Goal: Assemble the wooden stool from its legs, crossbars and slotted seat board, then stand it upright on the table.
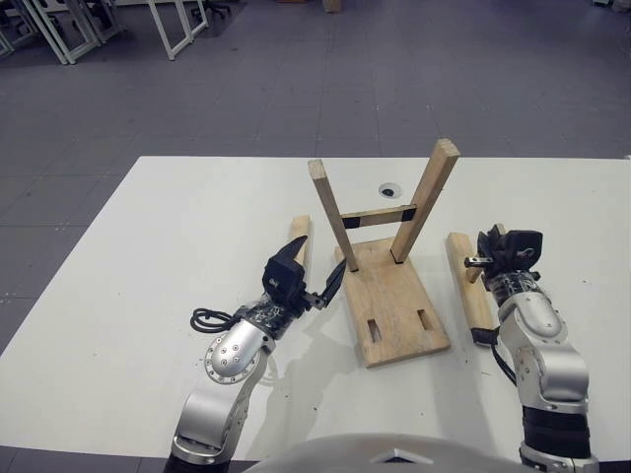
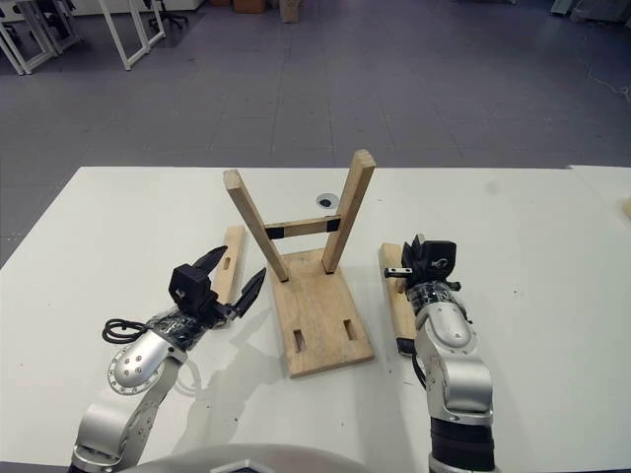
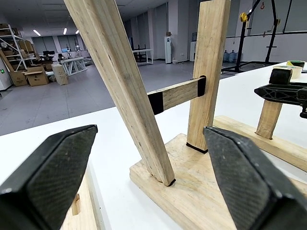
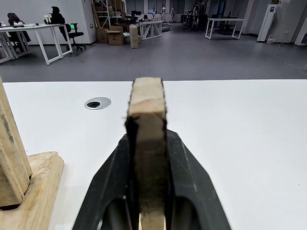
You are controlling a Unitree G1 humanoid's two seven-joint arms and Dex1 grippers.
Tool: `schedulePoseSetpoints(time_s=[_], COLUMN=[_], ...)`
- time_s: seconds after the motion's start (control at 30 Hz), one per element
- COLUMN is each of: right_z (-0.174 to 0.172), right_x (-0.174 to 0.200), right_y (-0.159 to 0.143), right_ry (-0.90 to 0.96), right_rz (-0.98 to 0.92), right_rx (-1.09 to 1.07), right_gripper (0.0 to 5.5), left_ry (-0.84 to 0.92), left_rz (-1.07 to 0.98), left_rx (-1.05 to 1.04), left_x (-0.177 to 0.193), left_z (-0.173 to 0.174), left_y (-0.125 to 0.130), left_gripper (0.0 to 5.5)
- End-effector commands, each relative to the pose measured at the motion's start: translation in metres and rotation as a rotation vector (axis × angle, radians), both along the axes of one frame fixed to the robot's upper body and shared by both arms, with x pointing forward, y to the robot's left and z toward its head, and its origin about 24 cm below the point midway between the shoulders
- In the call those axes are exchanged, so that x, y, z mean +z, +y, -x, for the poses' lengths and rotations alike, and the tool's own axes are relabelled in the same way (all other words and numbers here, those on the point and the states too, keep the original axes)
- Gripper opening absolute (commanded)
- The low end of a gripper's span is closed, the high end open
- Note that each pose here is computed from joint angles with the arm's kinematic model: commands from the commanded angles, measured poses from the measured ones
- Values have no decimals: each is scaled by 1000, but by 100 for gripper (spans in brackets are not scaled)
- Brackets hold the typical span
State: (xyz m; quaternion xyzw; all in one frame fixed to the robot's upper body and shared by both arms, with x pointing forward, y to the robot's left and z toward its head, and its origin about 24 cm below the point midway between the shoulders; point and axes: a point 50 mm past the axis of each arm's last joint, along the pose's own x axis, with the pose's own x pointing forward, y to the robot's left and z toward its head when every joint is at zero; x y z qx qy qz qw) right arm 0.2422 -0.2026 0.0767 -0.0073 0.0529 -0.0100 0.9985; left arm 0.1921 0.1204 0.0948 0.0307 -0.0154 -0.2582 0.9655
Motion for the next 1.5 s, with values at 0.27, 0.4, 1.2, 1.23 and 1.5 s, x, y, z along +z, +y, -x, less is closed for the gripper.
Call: schedulePoseSetpoints(time_s=[0.27,0.4,1.2,1.23,1.5], right_z=[2,-1,-10,-11,-43], right_x=[-13,-11,66,74,98], right_y=[-2,-3,-7,-7,-5], right_ry=[1,7,-175,-193,-73], right_rz=[-7,-12,10,8,-21], right_rx=[2,3,3,0,-13], right_gripper=[40,40,267,267,192], left_ry=[11,-8,2,2,6], left_rz=[-20,-13,-13,-13,-11], left_rx=[-7,2,-3,-2,1], left_x=[-2,1,-1,-1,-2], left_z=[-3,-4,-4,-4,-3], left_y=[-2,-2,-5,-6,-7], left_gripper=[408,408,408,408,408])
